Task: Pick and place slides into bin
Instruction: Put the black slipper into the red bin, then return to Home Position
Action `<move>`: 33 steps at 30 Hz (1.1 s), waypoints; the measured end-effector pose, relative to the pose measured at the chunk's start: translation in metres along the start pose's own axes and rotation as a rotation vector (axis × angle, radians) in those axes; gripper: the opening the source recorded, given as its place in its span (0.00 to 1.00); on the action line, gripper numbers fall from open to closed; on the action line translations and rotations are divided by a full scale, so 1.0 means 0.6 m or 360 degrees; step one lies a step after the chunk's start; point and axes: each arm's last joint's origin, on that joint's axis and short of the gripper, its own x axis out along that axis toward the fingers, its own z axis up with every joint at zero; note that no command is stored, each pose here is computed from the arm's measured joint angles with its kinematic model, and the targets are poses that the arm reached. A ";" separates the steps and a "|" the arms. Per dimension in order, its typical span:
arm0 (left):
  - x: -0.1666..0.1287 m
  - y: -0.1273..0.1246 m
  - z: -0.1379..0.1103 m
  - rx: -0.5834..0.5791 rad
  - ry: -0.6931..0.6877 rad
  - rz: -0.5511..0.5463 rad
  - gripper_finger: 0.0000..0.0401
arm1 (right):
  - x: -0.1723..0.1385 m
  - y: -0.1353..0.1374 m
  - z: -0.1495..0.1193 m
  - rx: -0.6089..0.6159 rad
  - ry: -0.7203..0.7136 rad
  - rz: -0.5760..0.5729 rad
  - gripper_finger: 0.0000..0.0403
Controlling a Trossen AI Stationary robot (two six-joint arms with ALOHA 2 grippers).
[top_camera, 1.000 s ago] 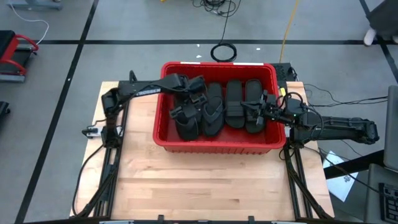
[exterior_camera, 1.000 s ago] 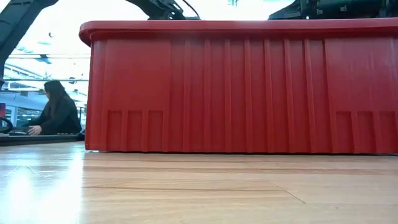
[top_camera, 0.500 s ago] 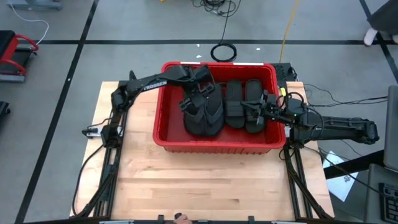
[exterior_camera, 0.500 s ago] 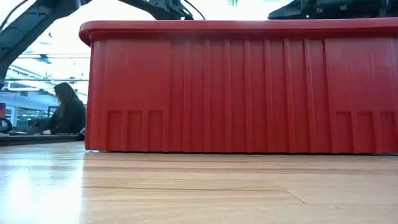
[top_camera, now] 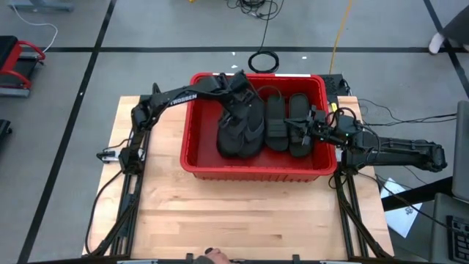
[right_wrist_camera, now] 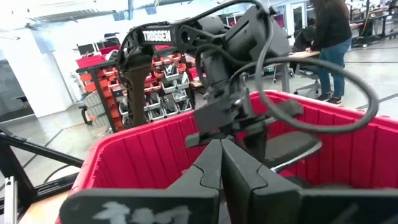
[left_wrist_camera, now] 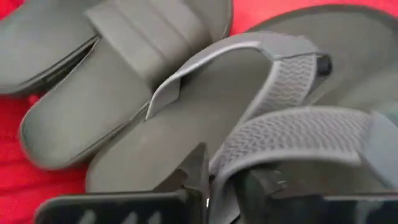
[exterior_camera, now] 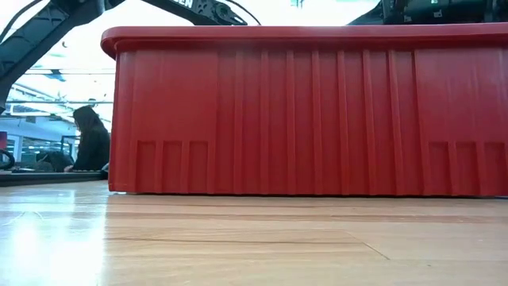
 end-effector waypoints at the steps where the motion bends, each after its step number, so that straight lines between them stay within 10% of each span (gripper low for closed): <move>1: -0.005 0.002 -0.002 -0.0022 0.0001 0.0009 0.17 | 0.000 0.000 0.000 0.0000 0.0001 0.0000 0.00; 13: -0.013 0.002 -0.016 -0.0336 0.0034 -0.0022 0.46 | 0.000 0.000 -0.001 0.0037 0.0006 -0.0003 0.00; 33: -0.015 -0.012 -0.024 -0.0083 0.0204 -0.0129 0.40 | 0.000 0.000 -0.001 0.0073 0.0006 0.0002 0.00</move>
